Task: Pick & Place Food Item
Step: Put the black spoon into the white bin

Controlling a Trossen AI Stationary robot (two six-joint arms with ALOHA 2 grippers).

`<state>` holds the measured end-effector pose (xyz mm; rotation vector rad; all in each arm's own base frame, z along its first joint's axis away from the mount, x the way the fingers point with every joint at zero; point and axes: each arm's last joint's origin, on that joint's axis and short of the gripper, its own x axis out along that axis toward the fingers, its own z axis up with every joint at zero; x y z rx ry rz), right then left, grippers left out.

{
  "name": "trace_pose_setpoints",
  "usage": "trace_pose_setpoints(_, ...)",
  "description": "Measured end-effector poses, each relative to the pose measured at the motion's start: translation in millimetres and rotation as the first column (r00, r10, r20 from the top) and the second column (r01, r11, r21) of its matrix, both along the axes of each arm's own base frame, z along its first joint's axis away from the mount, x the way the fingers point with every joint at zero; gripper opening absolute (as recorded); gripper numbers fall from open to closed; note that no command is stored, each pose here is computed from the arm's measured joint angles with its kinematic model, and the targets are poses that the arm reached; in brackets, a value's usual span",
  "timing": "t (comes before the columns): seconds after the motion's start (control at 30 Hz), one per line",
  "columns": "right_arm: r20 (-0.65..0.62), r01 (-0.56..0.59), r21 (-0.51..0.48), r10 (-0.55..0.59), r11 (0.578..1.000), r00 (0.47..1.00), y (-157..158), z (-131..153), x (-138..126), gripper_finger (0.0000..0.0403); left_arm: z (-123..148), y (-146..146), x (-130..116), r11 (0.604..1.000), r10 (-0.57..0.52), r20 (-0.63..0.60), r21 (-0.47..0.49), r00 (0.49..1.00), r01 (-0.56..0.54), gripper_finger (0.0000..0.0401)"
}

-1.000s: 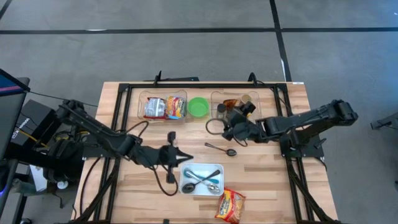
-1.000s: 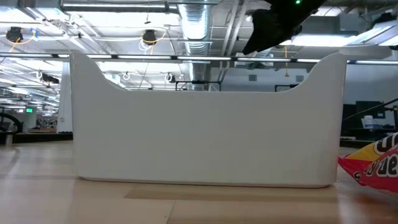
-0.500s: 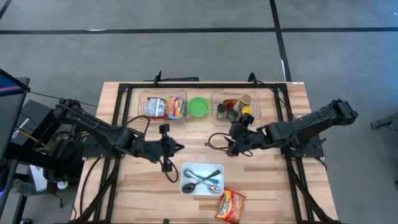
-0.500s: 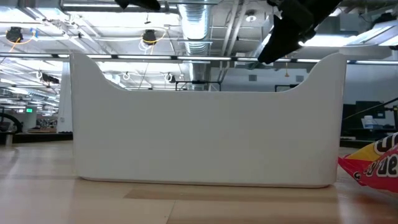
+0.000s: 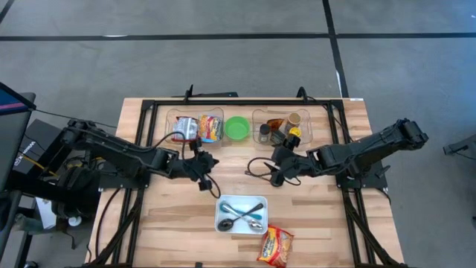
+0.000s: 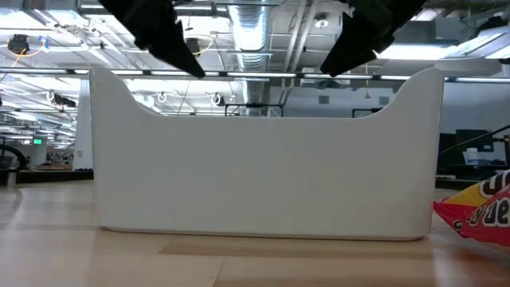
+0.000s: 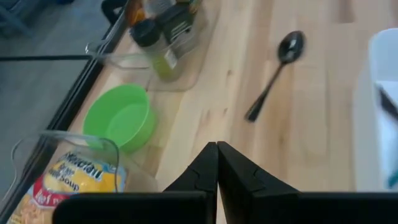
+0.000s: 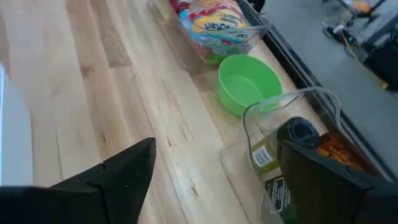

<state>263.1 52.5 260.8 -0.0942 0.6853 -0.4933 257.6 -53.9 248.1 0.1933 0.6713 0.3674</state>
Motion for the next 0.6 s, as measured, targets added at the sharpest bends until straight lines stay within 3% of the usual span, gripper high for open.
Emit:
trace_pose_setpoints(0.17,-0.039,-0.072,0.005,0.072,0.997,0.997,0.2,-0.8,0.6,0.0329,-15.4,13.6,-0.7,0.999,0.05,0.004,-0.002,0.999,-0.05,0.0003)
trace_pose_setpoints(0.4,-0.063,-0.272,0.217,0.291,0.938,0.955,1.9,-3.4,3.0,0.0329,-28.2,32.3,0.4,0.992,0.126,0.066,-0.023,0.99,-0.124,0.0003)
trace_pose_setpoints(0.6,-0.028,-0.239,0.201,0.25,0.95,0.968,-6.0,-1.1,6.9,0.0329,-34.7,45.5,-0.2,0.984,0.176,0.094,-0.031,0.98,-0.173,0.0003)
